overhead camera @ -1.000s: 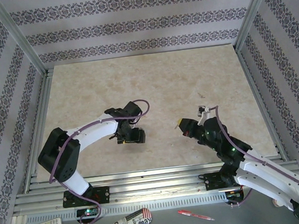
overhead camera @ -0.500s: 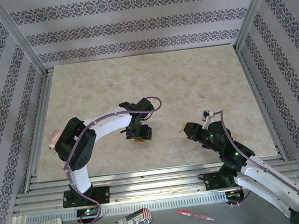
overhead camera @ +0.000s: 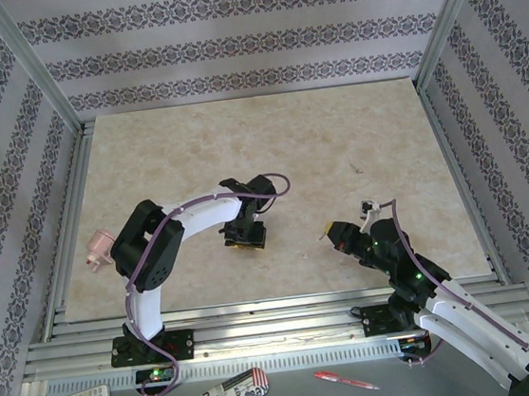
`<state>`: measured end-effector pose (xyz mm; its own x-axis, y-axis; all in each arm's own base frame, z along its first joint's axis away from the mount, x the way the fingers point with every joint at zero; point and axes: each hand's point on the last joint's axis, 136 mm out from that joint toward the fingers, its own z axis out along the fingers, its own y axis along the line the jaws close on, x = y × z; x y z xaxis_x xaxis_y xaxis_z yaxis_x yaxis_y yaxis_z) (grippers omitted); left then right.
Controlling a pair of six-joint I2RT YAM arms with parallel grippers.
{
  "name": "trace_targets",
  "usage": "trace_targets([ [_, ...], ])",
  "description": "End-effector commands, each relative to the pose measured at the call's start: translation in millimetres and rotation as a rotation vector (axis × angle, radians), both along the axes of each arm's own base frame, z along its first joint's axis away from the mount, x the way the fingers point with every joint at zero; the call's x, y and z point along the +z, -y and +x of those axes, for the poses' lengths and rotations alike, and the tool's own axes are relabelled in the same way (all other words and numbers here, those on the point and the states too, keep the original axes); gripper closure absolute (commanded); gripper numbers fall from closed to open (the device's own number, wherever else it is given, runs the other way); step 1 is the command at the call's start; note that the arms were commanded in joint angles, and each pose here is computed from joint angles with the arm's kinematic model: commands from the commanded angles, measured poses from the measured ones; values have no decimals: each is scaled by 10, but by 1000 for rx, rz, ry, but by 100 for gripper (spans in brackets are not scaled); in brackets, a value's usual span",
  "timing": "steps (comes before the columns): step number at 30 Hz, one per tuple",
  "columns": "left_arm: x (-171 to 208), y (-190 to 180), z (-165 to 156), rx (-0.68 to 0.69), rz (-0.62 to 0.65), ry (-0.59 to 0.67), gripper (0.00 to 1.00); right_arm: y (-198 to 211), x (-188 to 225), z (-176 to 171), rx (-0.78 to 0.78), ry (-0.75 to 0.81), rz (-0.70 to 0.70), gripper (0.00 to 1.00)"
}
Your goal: Unlock with the key
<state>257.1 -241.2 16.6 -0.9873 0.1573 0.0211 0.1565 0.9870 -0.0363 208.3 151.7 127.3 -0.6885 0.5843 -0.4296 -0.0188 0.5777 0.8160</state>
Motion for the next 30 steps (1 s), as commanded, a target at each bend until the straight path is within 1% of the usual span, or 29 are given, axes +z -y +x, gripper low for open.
trace_targets([
  [1, -117, -55, -42, -29, 55, -22, 49, 0, 3, -1, 1, 5, 24, 100],
  [3, -157, -68, -53, -27, 60, -30, 54, 8, -12, 3, -1, 4, 25, 100],
  [6, -164, -76, -77, -26, 65, -42, 54, 14, -34, 4, -1, -2, 28, 100],
  [7, -119, -72, -77, -25, 61, -38, 51, 14, -36, 4, 0, -4, 30, 100],
  [9, 43, -96, -55, -23, 59, -2, 39, 14, -47, 2, 3, -9, 30, 100],
  [10, 115, -121, -51, -22, 65, 12, 35, 14, -50, 2, 4, -10, 31, 100],
  [12, 272, -156, -27, -20, 72, 42, 33, 19, -50, 6, 1, -8, 34, 100],
  [15, 428, -113, -8, -22, 59, 76, 32, 21, -57, 12, 0, -9, 37, 100],
  [17, 441, -60, -15, -38, 66, 78, 33, 21, -54, 12, 1, -8, 40, 100],
  [24, 300, 88, 19, -73, 79, 60, 37, 19, -69, -10, 9, -13, 48, 100],
  [27, 239, 105, 27, -84, 90, 48, 40, 34, -90, -16, 2, -13, 54, 100],
  [30, 191, 76, 27, -90, 112, 41, 40, 48, -99, -21, -4, -13, 64, 100],
])
